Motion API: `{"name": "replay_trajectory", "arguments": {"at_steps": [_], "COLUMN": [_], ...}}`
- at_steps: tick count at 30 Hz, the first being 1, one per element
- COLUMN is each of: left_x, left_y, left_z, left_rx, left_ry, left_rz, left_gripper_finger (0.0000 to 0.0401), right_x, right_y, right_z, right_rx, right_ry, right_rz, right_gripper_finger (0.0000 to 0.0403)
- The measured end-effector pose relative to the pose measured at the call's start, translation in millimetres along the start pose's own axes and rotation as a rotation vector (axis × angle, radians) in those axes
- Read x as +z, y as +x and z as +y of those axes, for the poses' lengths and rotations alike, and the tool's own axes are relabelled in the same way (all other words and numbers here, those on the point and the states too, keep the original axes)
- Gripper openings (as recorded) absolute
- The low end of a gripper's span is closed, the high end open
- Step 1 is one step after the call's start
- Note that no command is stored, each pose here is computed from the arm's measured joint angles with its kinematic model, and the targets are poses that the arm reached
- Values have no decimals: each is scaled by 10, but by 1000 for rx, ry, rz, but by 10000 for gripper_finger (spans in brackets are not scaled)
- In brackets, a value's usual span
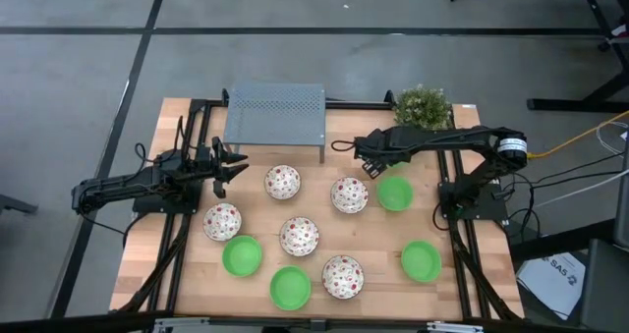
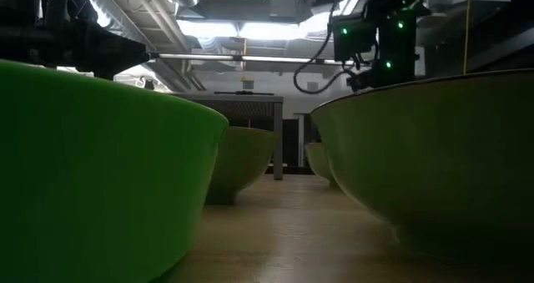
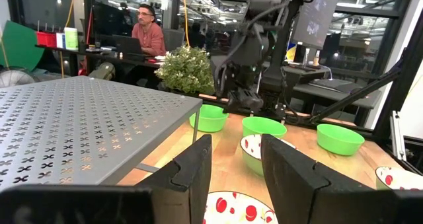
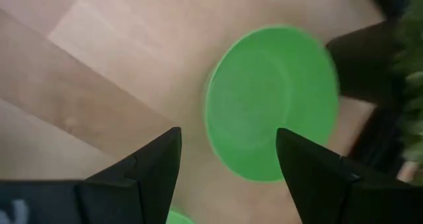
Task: Pick & Place Mini bowls
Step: Put the green bowl on the shelf
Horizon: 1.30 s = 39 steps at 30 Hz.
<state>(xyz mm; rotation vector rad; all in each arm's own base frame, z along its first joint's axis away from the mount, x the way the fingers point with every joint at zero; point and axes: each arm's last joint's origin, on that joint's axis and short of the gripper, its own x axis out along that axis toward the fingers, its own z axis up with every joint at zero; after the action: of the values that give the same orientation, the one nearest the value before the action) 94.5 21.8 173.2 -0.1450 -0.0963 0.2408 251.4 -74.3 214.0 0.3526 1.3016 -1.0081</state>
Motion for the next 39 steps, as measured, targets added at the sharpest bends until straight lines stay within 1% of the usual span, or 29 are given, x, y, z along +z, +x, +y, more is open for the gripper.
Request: {"name": "replay_trajectory", "arguments": {"at_steps": [3,9,16,20,26,28,30,35,39], "left_x": [0,0,0,0,0,-1,-2,-2,-1], "left_y": [0,0,0,0,0,0,0,0,0], "left_z": [0,0,0,0,0,0,0,0,0], "left_rx": [0,0,0,0,0,0,0,0,0], "left_ry": [0,0,0,0,0,0,0,0,0], "left_rz": [0,0,0,0,0,0,1,1,0], "left_gripper_finger": [125,125,125,125,125,125,125,125,125], "right_x": [-72,-116,-204,-228,-249,-250,-245,-227,-209], "right_y": [103,228,376,431,495,503,504,503,499], "right_z": [32,72,88,101,83,76,76,89,109], "right_rx": [31,57,59,69,68,66,68,80,113], "right_ry": [-3,14,7,-31,-19,-21,-29,-51,-51], "right_rz": [25,-7,-22,-41,-42,-40,-43,-61,-71], "right_gripper_finger": [245,245,245,245,241,226,202,119,52]}}
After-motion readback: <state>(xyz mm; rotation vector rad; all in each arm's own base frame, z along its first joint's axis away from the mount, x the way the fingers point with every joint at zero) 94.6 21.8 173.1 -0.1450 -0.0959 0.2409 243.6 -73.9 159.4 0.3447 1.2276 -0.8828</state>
